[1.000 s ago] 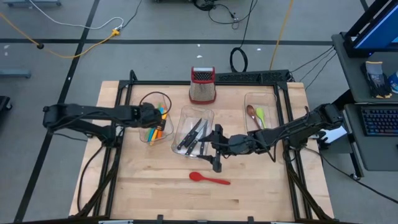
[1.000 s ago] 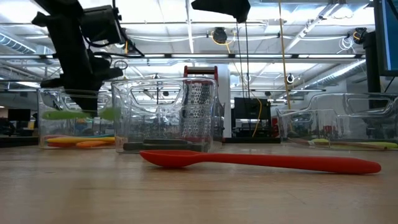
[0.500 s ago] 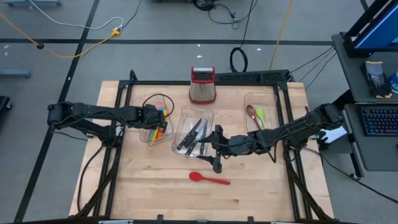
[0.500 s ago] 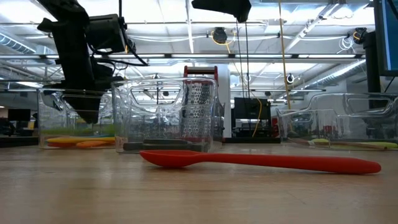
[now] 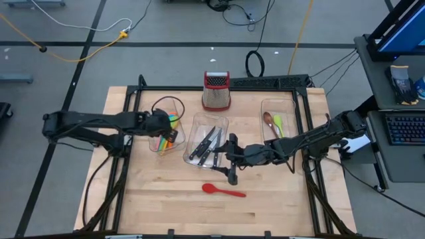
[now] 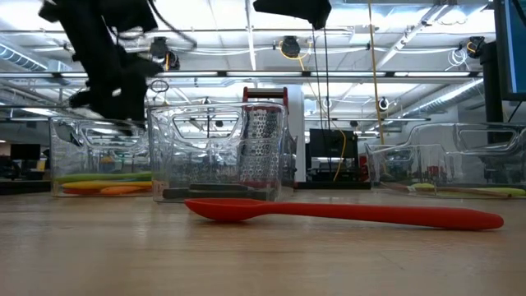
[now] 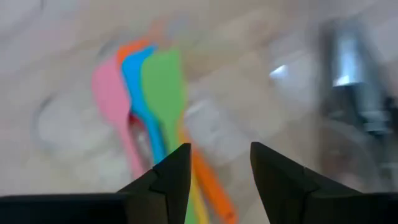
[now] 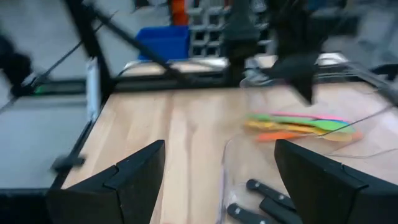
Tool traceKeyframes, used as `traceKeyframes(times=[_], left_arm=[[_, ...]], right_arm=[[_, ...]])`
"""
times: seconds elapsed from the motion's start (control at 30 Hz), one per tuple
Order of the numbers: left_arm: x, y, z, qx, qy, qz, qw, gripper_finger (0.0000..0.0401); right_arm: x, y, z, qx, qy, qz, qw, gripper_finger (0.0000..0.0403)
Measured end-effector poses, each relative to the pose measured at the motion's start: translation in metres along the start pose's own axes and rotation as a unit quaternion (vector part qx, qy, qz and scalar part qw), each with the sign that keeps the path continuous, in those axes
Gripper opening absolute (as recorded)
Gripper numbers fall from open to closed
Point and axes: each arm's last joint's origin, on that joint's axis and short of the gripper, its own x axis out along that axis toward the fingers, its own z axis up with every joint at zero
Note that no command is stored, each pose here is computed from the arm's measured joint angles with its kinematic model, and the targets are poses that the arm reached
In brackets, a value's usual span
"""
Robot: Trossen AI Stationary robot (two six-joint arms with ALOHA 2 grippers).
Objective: Pick & Place Kitchen Items
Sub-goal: Put the red serving spoon into the right transparent bin
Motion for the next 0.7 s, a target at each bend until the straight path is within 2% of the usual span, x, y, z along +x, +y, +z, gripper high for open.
traceKeyframes(times=[0.1, 0.2, 0.27, 0.37, 0.5, 0.7], left_arm=[[-0.020, -0.005, 0.000, 0.039, -0.054, -0.050, 0.997, 0.0169], [-0.040, -0.010, -0.004, 0.084, -0.097, -0.109, 0.986, 0.0164], [-0.051, -0.012, -0.007, 0.116, -0.120, -0.141, 0.976, 0.0160], [-0.065, -0.016, -0.014, 0.168, -0.147, -0.184, 0.957, 0.0157], [-0.080, -0.020, -0.023, 0.228, -0.183, -0.217, 0.931, 0.0158], [-0.096, -0.022, -0.039, 0.261, -0.221, -0.230, 0.911, 0.0159]], right_arm=[[0.000, 0.002, -0.006, -0.017, 0.035, 0.048, 0.998, 0.0293], [-0.004, 0.011, -0.015, -0.017, 0.083, 0.110, 0.990, 0.0293], [-0.008, 0.020, -0.021, -0.020, 0.112, 0.129, 0.985, 0.0293], [-0.016, 0.038, -0.031, -0.039, 0.140, 0.144, 0.979, 0.0293], [-0.030, 0.066, -0.037, -0.064, 0.130, 0.142, 0.979, 0.0293], [-0.040, 0.092, -0.050, -0.065, 0.128, 0.121, 0.982, 0.0293]])
